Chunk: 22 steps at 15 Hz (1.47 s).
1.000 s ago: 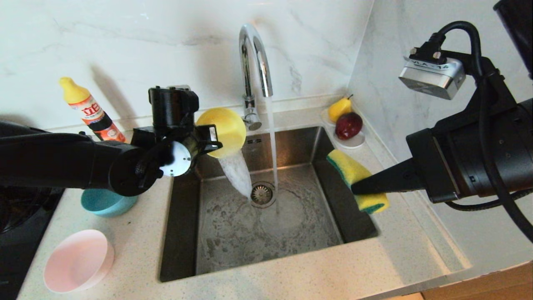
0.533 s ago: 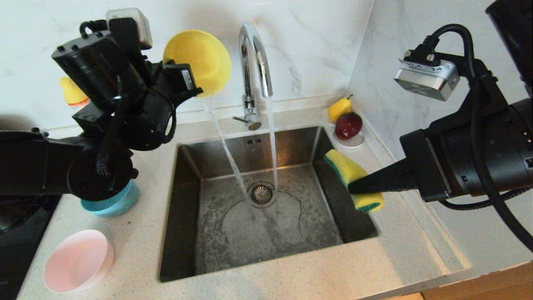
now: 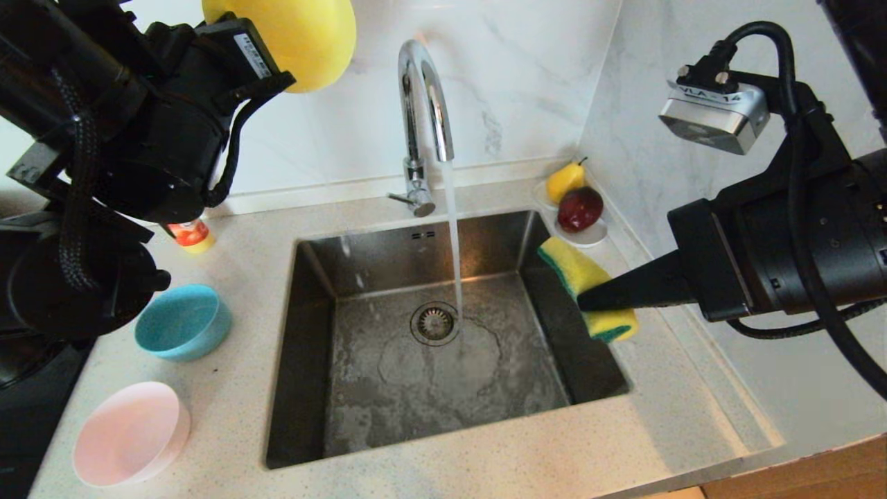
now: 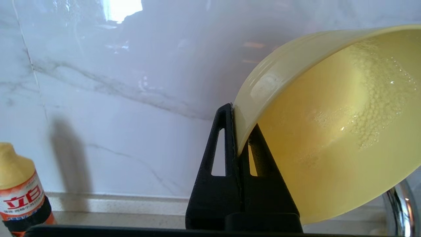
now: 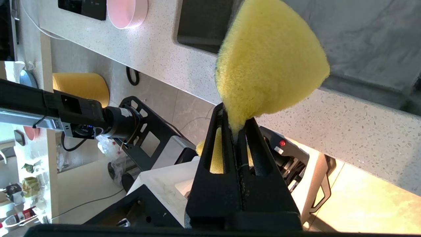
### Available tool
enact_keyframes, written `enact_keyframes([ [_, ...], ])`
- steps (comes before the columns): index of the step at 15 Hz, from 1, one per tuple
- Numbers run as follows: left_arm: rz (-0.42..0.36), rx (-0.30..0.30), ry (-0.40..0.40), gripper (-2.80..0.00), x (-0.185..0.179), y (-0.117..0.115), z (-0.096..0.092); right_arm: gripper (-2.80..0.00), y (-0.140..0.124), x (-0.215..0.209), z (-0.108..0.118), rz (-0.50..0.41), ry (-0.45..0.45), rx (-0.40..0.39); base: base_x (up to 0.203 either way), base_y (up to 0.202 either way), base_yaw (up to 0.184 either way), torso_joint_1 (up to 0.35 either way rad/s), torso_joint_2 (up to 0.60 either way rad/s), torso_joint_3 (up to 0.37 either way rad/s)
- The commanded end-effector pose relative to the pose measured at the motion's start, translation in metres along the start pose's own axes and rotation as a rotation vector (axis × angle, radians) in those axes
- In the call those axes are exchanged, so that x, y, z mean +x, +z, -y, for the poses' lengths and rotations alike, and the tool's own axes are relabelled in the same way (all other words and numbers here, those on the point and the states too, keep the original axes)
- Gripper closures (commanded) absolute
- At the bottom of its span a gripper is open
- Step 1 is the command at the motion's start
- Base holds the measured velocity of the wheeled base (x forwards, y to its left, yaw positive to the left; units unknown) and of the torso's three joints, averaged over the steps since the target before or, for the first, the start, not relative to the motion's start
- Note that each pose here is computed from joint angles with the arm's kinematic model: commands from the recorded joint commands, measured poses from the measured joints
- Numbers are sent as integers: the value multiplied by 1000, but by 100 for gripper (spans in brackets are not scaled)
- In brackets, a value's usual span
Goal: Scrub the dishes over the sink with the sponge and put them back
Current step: Rinse the bowl, then place the bowl on the table
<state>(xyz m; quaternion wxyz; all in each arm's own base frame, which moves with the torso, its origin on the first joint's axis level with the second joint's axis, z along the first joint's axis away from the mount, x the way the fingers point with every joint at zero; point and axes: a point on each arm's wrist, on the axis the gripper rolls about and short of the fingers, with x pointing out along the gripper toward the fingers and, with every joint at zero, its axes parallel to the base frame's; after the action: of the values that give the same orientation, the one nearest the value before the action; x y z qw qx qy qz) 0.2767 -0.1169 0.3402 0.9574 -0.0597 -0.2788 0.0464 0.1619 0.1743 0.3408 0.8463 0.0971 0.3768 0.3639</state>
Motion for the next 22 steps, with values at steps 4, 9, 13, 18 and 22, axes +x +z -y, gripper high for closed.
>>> enact_keyframes([
  [4, -144, 47, -22, 0, -9, -18, -1, 0, -2, 1, 1, -10, -5, 5, 0, 0, 0, 0, 0, 0],
  [9, -720, 124, -62, 0, -32, -24, -24, 0, -7, 0, 5, -26, -18, 14, 0, 0, 0, 0, 0, 0],
  [13, -968, -59, 51, 0, -22, 32, -76, 0, -7, 1, 9, -28, -31, 22, 0, 0, 0, 0, 0, 0],
  [18, -937, -221, 397, 0, -14, 50, -157, 0, -8, 7, 17, -44, -60, 38, 0, 0, 0, 0, 0, 0],
  [22, -896, -380, 573, 0, -19, 56, -215, 0, -10, 11, 19, -60, -69, 42, 0, 0, 0, 0, 0, 0],
])
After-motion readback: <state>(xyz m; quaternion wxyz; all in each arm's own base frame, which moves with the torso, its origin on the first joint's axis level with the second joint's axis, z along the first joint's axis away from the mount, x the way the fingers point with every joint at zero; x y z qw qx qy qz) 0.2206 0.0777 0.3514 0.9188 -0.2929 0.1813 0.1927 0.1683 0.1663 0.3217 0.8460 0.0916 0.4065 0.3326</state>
